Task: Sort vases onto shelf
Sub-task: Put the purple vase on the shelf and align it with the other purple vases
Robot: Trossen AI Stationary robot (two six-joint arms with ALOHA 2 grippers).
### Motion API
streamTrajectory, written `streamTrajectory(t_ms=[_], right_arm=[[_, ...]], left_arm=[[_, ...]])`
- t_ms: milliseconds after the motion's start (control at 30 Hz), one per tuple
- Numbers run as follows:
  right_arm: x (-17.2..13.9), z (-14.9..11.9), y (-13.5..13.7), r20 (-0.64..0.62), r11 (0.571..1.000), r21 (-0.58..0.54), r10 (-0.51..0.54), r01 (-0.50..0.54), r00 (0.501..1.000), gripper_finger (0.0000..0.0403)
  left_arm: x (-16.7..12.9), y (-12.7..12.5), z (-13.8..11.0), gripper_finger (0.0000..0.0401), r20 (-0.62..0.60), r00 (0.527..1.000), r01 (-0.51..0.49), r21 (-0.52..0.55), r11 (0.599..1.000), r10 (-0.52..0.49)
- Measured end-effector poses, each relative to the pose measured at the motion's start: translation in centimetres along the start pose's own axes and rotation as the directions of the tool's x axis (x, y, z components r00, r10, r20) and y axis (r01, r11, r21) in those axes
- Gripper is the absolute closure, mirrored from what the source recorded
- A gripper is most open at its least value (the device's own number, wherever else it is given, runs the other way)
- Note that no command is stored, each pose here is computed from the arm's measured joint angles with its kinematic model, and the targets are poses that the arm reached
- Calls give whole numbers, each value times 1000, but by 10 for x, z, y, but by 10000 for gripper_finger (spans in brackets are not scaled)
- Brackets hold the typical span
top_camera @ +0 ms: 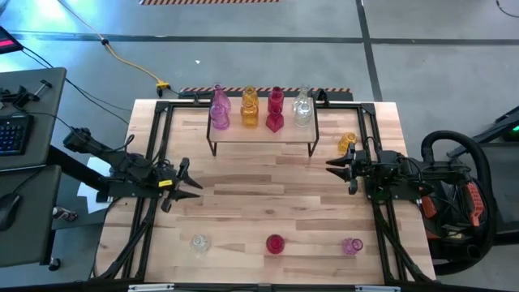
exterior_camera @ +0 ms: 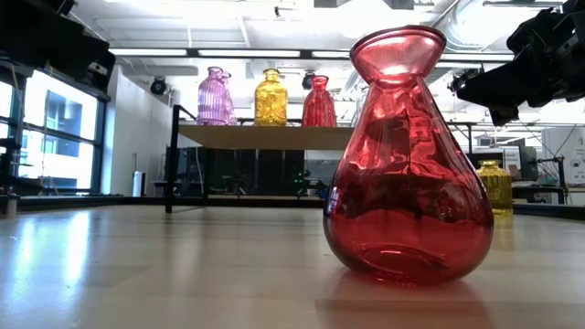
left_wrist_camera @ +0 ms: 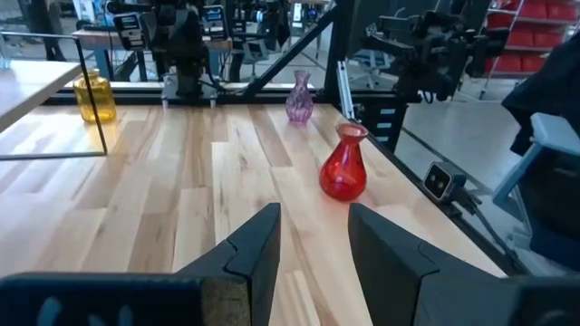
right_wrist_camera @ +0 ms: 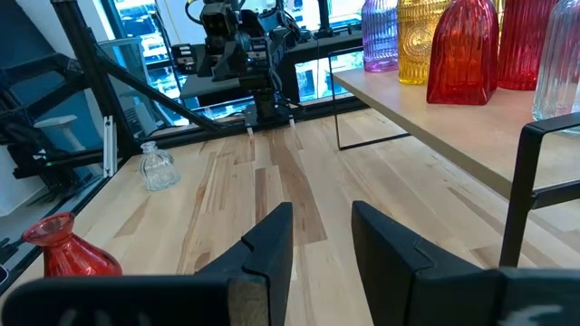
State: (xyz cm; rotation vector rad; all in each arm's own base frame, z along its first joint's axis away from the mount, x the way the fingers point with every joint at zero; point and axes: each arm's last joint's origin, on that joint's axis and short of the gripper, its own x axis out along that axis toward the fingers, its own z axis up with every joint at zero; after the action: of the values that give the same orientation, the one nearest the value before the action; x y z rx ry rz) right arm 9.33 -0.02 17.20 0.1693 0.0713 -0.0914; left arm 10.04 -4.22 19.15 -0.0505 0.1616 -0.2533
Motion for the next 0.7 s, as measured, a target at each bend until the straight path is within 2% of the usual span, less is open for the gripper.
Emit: streamTrajectory(t_ms=[167,333,567,700], right_arm=[[0,0,0,0,1000,0,0,0,1000,304],[0,0,0,0,1000,0,-1,1,1000,304],[0,0,0,0,1000,0,0,0,1000,304],[0,0,0,0,1000,0,0,0,1000,304]], left_arm=[[0,0,0,280,-4,1000,-4,9,1000,4],[0,1,-6,280,-58,998,-14,34,999,16],[0,2,-7,280,-66,997,-37,-54,998,33],[0,2,-7,280,-65,996,-60,-55,997,56]])
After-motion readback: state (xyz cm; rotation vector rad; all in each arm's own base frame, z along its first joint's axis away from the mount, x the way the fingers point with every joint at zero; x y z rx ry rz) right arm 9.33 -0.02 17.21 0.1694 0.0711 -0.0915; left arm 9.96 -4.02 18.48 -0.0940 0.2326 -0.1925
